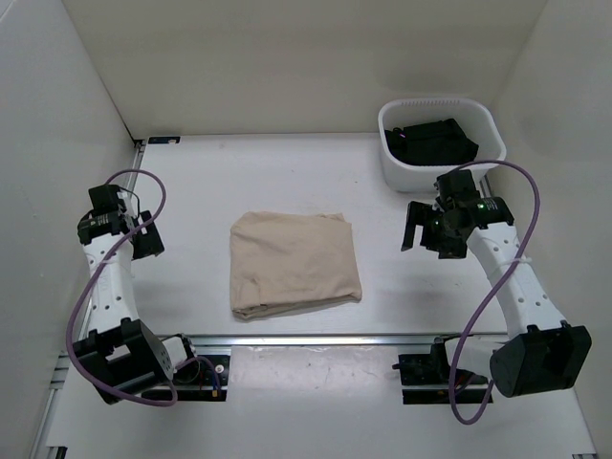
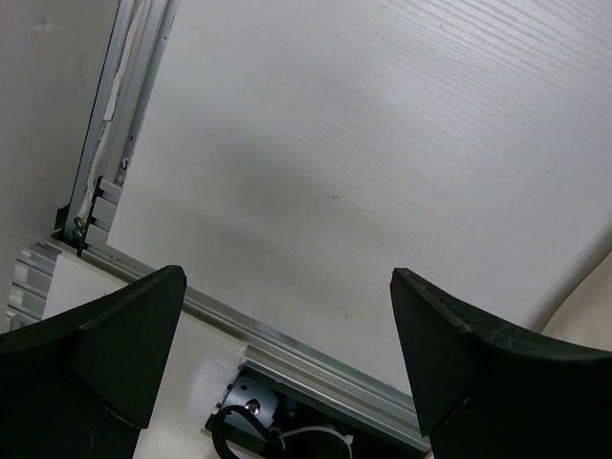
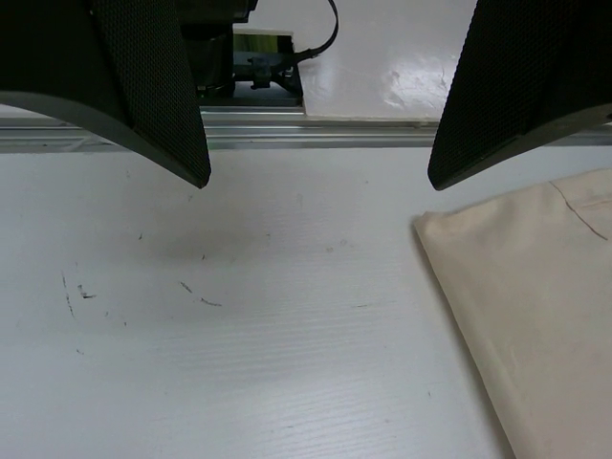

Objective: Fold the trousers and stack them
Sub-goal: Fold the trousers

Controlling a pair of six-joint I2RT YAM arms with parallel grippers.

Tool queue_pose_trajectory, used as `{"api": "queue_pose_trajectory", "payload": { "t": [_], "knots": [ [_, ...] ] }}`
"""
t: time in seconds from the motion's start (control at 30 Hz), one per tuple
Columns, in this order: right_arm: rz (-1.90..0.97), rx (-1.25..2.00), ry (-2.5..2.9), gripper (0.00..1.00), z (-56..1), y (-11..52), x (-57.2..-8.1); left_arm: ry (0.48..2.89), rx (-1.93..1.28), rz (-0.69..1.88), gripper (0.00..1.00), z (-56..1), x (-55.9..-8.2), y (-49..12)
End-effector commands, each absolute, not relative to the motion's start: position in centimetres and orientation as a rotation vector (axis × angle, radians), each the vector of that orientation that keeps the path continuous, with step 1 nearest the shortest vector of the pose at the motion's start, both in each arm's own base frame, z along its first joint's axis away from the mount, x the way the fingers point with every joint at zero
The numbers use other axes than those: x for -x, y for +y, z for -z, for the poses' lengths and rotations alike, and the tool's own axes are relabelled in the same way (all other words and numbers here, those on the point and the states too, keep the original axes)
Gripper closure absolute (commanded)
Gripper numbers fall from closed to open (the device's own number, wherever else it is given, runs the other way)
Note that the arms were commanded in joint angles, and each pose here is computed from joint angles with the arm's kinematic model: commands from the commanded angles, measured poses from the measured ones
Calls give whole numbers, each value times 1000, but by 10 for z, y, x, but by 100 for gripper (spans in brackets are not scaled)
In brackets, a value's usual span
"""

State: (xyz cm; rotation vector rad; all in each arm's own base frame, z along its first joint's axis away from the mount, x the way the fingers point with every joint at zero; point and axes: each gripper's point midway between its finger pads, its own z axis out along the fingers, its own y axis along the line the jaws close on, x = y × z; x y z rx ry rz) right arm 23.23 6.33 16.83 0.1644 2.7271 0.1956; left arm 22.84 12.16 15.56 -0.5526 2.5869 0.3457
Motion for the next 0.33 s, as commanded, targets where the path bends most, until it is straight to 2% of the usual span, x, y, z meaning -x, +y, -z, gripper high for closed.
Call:
{"api": "queue_pose_trajectory", "payload": {
  "t": [0.0, 0.3],
  "knots": [
    [-170, -168, 2698, 1, -172, 58, -231, 2531, 543, -320, 0, -169, -234, 120],
    [-197, -148, 2634, 1, -178, 61, -240, 2533, 536, -296, 0, -167, -233, 116]
  ]
}}
